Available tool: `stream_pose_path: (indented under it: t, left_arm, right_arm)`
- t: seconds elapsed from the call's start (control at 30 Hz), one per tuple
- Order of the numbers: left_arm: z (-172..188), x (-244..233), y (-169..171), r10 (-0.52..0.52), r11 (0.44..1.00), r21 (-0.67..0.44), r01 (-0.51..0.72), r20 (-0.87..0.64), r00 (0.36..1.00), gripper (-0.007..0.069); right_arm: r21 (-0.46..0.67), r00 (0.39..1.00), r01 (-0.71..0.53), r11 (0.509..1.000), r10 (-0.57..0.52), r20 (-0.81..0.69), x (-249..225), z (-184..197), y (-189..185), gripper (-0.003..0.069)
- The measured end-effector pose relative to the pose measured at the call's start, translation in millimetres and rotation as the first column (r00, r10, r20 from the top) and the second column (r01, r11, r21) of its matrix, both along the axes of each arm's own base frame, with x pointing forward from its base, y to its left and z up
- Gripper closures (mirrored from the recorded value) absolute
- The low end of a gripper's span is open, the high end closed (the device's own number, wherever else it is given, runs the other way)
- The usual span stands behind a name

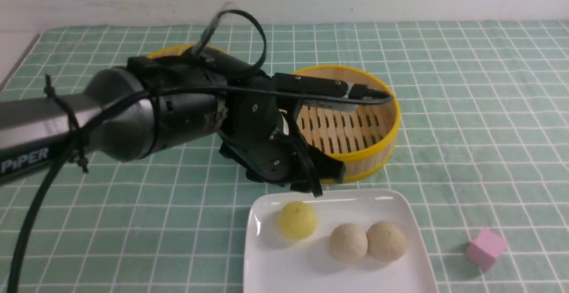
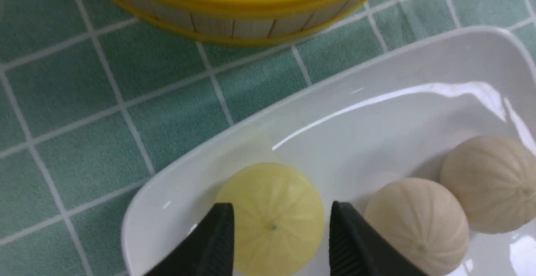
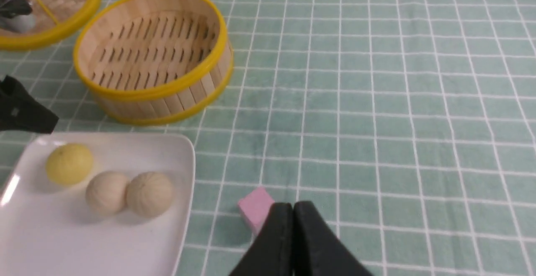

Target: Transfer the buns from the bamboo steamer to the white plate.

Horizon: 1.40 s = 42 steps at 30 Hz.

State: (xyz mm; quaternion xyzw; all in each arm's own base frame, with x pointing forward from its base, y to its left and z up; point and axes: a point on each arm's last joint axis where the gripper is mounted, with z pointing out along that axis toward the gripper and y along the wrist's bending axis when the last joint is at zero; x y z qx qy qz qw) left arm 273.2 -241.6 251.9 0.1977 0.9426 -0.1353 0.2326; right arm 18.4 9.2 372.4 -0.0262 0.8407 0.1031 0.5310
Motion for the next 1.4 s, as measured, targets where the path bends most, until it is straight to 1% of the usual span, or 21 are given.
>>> stream_pose_path:
  t: [0.07, 0.1, 0.13, 0.17, 0.2, 0.23, 0.27, 0.3, 0.33, 0.37, 0.4, 0.5, 0.57, 0.6, 0.77, 0.83, 0.93, 1.03, 1.4]
  left_arm:
    - [3.6, -0.3, 0.9, -0.003, 1.000, 0.000, 0.003, 0.013, 1.000, 0.0320]
    - [5.3, -0.5, 1.1, -0.003, 1.000, -0.004, 0.003, 0.017, 1.000, 0.0344]
    - [6.5, -1.1, 1.7, -0.004, 1.000, -0.002, 0.004, 0.016, 1.000, 0.0402]
    - [6.4, -1.4, 1.9, -0.006, 1.000, 0.001, 0.006, 0.014, 1.000, 0.0431]
    - [6.3, -1.2, 2.3, -0.008, 1.000, 0.007, 0.008, 0.017, 1.000, 0.0438]
    - [5.9, -1.5, 2.9, -0.020, 1.000, 0.021, 0.020, 0.018, 1.000, 0.0500]
    - [5.7, -1.5, 3.5, -0.029, 0.999, 0.032, 0.028, 0.021, 0.999, 0.0545]
    - [5.6, -1.4, 3.7, -0.036, 0.999, 0.038, 0.035, 0.024, 0.999, 0.0572]
    - [5.6, -1.4, 3.7, -0.036, 0.999, 0.038, 0.035, 0.024, 0.999, 0.0578]
    - [5.6, -1.3, 3.8, -0.046, 0.998, 0.045, 0.045, 0.029, 0.998, 0.0609]
    - [5.6, -1.3, 3.8, -0.049, 0.998, 0.046, 0.047, 0.030, 0.998, 0.0618]
    - [5.6, -1.3, 3.9, -0.053, 0.998, 0.049, 0.051, 0.032, 0.998, 0.0624]
    - [5.6, -1.3, 3.9, -0.053, 0.998, 0.048, 0.051, 0.032, 0.998, 0.0624]
    - [5.6, -1.3, 3.9, -0.053, 0.998, 0.048, 0.051, 0.032, 0.998, 0.0624]
    - [5.6, -1.2, 3.9, -0.053, 0.997, 0.049, 0.051, 0.033, 0.998, 0.0624]
    - [5.6, -1.2, 3.9, -0.053, 0.997, 0.049, 0.051, 0.033, 0.998, 0.0624]
    - [5.6, -1.2, 3.9, -0.054, 0.997, 0.050, 0.052, 0.033, 0.998, 0.0619]
    - [5.6, -1.2, 3.9, -0.054, 0.997, 0.050, 0.052, 0.033, 0.998, 0.0615]
    - [5.6, -1.3, 3.9, -0.053, 0.997, 0.049, 0.052, 0.033, 0.998, 0.0605]
  right_arm:
    - [0.028, 0.999, -0.011, 1.000, 0.010, 0.044, 11.4, -15.9, 3.3, 0.0664]
    - [0.047, 0.997, -0.019, 0.999, 0.015, 0.070, 20.4, -28.2, 5.7, 0.0668]
    - [0.073, 0.994, -0.031, 0.997, 0.023, 0.106, 34.7, -50.4, 9.4, 0.0673]
    - [0.089, 0.993, -0.037, 0.995, 0.027, 0.118, 40.3, -61.5, 11.0, 0.0673]
    - [0.080, 0.993, -0.039, 0.996, 0.030, 0.110, 40.9, -64.5, 11.1, 0.0673]
    - [0.083, 0.991, -0.052, 0.995, 0.041, 0.129, 45.6, -75.3, 12.8, 0.0673]
    - [0.080, 0.989, -0.065, 0.995, 0.054, 0.141, 47.6, -80.7, 14.1, 0.0673]
    - [0.061, 0.986, -0.082, 0.995, 0.072, 0.153, 48.4, -83.0, 15.1, 0.0673]
    - [0.057, 0.985, -0.086, 0.995, 0.076, 0.157, 48.4, -82.7, 15.3, 0.0673]
    - [0.022, 0.979, -0.116, 0.993, 0.111, 0.172, 48.4, -83.7, 17.1, 0.0673]
    - [0.012, 0.975, -0.134, 0.991, 0.129, 0.180, 48.3, -83.7, 18.3, 0.0673]
    - [0.021, 0.967, -0.156, 0.987, 0.149, 0.208, 48.1, -81.0, 20.5, 0.0673]
    - [0.037, 0.962, -0.150, 0.988, 0.137, 0.235, 48.9, -78.6, 20.2, 0.0673]
    - [0.046, 0.956, -0.132, 0.990, 0.115, 0.270, 50.0, -75.2, 18.8, 0.0671]
    - [0.068, 0.944, -0.098, 0.993, 0.071, 0.321, 52.1, -70.2, 16.0, 0.0668]
    - [0.075, 0.946, -0.089, 0.993, 0.061, 0.318, 53.6, -71.7, 15.6, 0.0666]
    - [0.066, 0.970, -0.060, 0.996, 0.043, 0.238, 65.1, -87.5, 15.0, 0.0664]
    - [0.069, 0.982, -0.044, 0.997, 0.030, 0.188, 72.2, -95.9, 15.1, 0.0663]
    - [0.059, 0.980, -0.030, 0.998, 0.018, 0.199, 74.4, -95.5, 13.9, 0.0657]
